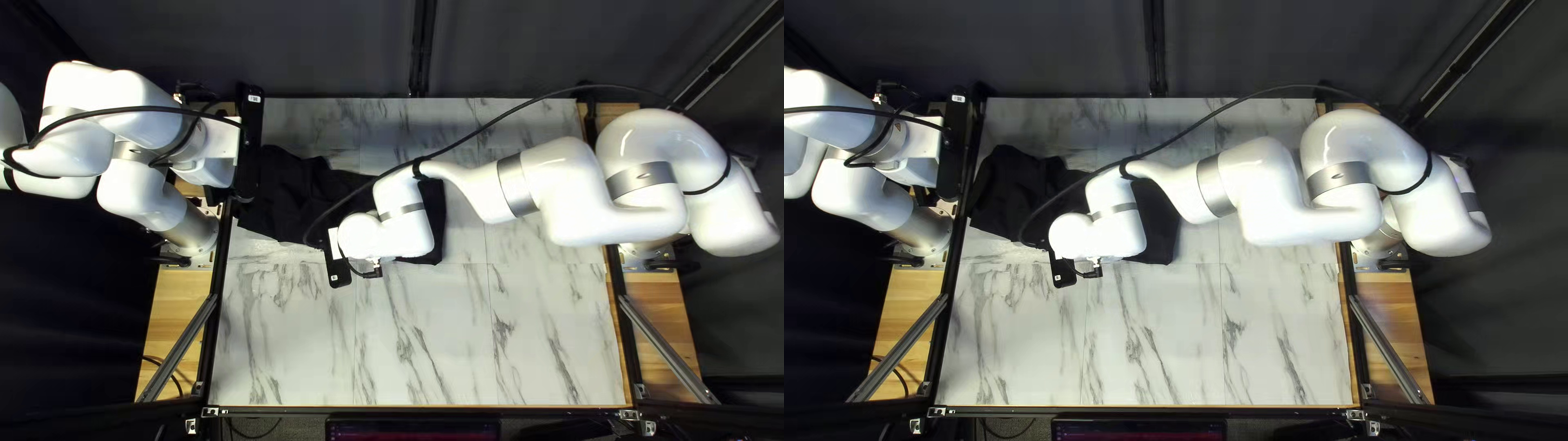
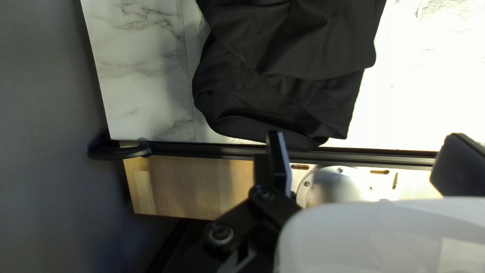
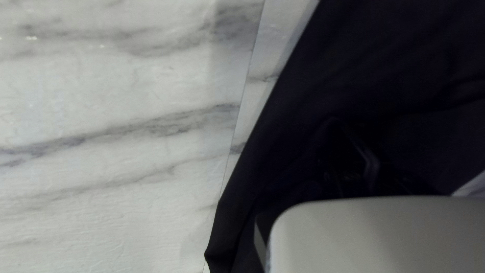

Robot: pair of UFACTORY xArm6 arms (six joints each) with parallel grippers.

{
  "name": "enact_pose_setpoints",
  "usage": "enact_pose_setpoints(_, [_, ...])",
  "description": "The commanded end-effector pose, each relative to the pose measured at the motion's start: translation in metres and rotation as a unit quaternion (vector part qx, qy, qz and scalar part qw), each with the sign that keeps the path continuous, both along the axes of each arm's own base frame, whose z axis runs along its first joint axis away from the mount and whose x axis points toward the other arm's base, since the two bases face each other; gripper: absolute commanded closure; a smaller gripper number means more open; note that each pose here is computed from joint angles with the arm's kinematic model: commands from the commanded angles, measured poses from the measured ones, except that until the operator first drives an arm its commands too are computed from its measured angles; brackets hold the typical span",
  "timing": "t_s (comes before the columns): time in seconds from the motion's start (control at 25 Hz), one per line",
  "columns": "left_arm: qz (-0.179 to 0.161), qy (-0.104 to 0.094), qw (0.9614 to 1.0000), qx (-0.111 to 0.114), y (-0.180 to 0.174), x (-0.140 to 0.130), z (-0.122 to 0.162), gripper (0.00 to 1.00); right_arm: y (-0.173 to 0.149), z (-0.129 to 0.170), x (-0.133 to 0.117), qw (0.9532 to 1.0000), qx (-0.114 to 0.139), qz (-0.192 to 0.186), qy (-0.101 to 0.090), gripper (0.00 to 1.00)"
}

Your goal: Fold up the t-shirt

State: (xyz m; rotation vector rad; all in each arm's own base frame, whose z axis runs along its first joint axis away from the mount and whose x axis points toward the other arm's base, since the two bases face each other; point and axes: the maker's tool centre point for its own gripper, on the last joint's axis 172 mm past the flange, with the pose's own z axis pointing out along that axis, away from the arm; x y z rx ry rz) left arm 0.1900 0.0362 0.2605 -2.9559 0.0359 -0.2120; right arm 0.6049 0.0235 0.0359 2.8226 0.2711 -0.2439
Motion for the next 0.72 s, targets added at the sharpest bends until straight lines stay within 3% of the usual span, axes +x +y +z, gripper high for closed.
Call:
enact_pose_setpoints(0.04, [0.0,0.0,1.0,0.0,0.0,0.0,0.0,0.0,0.002,0.014,0.0,0.9999,-0.004,-0.005,-0.012,1.0])
enact_pose_setpoints(0.72, [0.0,0.0,1.0,0.0,0.0,0.0,0.0,0.0,-0.003,0.074,0.034,0.994,-0.033,-0.05,-0.092,1.0])
